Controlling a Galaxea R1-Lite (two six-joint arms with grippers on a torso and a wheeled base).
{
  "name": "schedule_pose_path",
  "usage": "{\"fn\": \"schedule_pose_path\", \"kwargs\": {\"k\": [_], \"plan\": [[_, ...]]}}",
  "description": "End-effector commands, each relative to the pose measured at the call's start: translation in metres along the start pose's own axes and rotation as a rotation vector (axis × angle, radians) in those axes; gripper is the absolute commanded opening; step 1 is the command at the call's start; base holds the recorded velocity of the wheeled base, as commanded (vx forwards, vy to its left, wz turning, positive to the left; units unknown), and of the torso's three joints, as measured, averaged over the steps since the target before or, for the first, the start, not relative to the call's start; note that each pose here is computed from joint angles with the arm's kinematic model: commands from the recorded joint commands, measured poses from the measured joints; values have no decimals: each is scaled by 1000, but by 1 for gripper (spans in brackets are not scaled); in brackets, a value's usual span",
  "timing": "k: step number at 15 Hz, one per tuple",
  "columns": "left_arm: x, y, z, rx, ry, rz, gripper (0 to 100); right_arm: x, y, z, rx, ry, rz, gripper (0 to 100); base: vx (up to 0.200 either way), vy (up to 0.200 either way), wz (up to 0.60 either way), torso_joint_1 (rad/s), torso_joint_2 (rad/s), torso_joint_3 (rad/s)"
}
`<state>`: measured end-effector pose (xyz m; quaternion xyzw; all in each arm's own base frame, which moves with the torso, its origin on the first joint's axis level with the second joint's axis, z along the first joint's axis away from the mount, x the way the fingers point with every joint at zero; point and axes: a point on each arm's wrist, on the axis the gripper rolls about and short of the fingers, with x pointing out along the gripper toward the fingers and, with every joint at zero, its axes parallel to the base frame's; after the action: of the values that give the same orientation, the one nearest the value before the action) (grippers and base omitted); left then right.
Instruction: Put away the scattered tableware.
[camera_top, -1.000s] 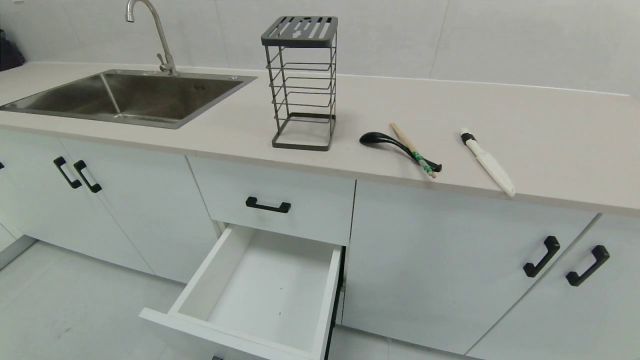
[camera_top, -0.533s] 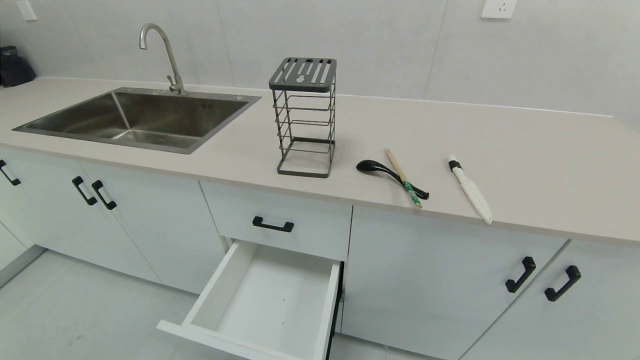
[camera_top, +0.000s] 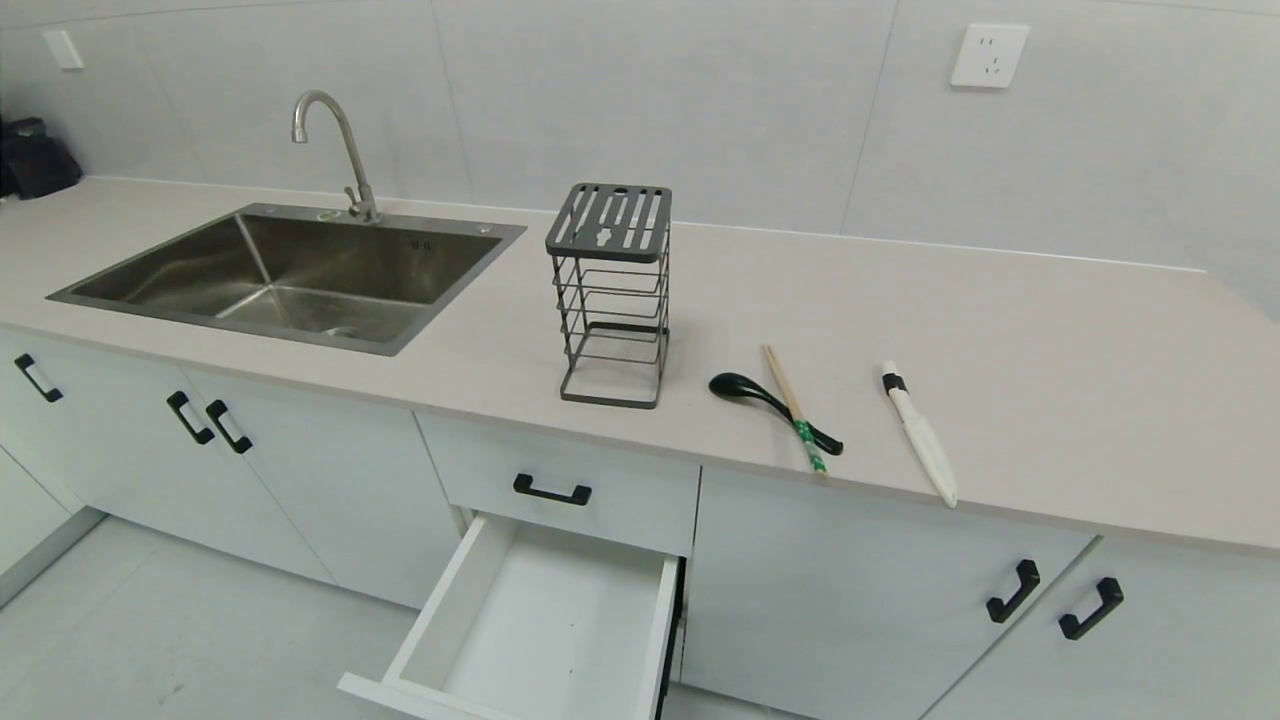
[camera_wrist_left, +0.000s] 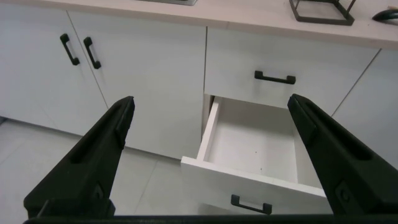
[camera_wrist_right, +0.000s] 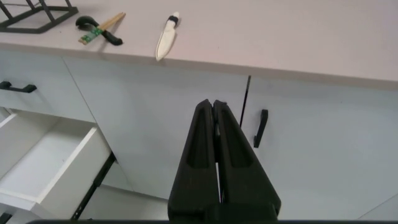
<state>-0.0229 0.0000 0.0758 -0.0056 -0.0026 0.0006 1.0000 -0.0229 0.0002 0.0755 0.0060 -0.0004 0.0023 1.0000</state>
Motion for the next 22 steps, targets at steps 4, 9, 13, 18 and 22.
{"fn": "schedule_pose_path", "kwargs": {"k": [4,9,13,18,22], "plan": [[0,0,0,2,1,0,100,0,0,0,-29,-2,5,0,0,0,0,64,-114,-57],[0,0,0,10,1,-1,100,0,0,0,-33,-2,3,100,0,0,0,0,0,0],[0,0,0,10,1,-3,100,-8,1,61,-47,-243,-4,100,0,0,0,0,0,0],[0,0,0,10,1,-3,100,11,7,89,-63,-51,268,100,0,0,0,0,0,0],[0,0,0,10,1,-3,100,48,9,100,-28,147,365,100,0,0,0,0,0,0]]}}
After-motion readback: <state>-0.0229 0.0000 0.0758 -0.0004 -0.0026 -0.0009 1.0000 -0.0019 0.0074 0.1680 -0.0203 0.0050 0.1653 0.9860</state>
